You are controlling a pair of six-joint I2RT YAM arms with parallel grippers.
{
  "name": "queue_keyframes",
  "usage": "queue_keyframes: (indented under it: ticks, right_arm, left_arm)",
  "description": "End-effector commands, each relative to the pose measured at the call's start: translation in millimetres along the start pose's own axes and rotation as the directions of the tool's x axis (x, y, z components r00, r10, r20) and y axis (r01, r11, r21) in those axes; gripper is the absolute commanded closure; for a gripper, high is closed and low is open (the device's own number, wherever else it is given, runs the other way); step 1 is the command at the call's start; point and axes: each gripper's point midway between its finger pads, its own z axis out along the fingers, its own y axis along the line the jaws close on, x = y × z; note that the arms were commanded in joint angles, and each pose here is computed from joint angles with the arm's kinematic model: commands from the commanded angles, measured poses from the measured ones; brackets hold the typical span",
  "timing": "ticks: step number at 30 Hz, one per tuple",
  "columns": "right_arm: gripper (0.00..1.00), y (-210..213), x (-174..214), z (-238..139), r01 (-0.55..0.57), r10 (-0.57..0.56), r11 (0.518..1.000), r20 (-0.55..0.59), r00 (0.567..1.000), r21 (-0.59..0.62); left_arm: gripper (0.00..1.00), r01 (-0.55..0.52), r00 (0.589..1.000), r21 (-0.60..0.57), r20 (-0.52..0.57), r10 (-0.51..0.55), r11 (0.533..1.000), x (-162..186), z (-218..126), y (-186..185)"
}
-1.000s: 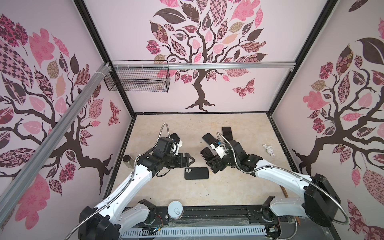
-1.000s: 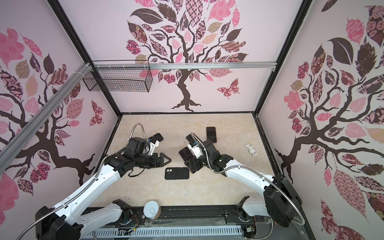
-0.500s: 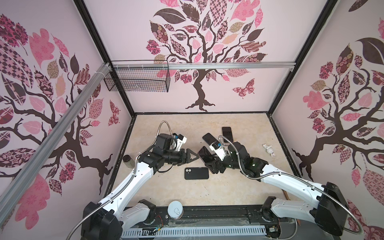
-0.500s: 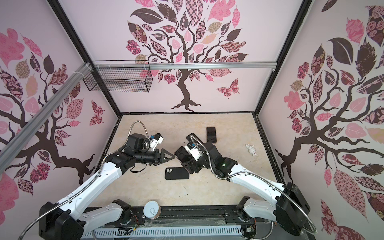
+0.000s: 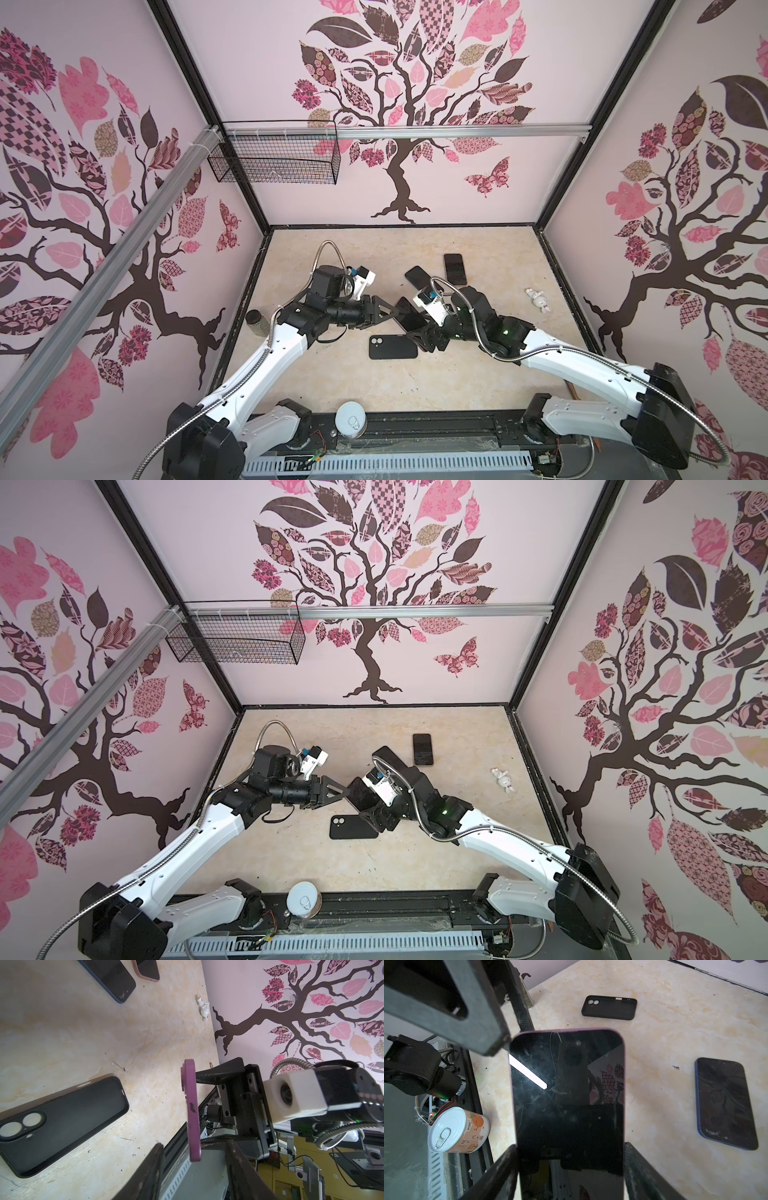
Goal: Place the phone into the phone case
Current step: 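Pinch the phone's purple edge with the left gripper while the right gripper holds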
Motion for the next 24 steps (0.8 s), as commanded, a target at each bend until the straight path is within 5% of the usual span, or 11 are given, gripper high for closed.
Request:
queue_keyframes:
  ticks: [1, 21, 24]
  right_arm:
    - [0.64, 11, -42, -16, 0.063, -0.061, 0.998, 0.11, 0.992, -0.013]
    - [0.63, 17, -46, -5, 0.103, -0.102, 0.995, 0.086, 0.991, -0.004]
    - [0.57, 16, -47, -6, 0.099, -0.099, 0.995, 0.09, 0.991, 0.004]
  left_arm:
    - [0.57, -0.035, 0.999, 0.029, 0.022, 0.035, 0.999, -9, -3, -12]
    - [0.91, -0.023, 1.0, 0.04, 0.007, 0.023, 0.999, -8, -1, -12]
    - [0.97, -0.022, 1.0, 0.044, 0.009, 0.022, 0.999, -9, -1, -13]
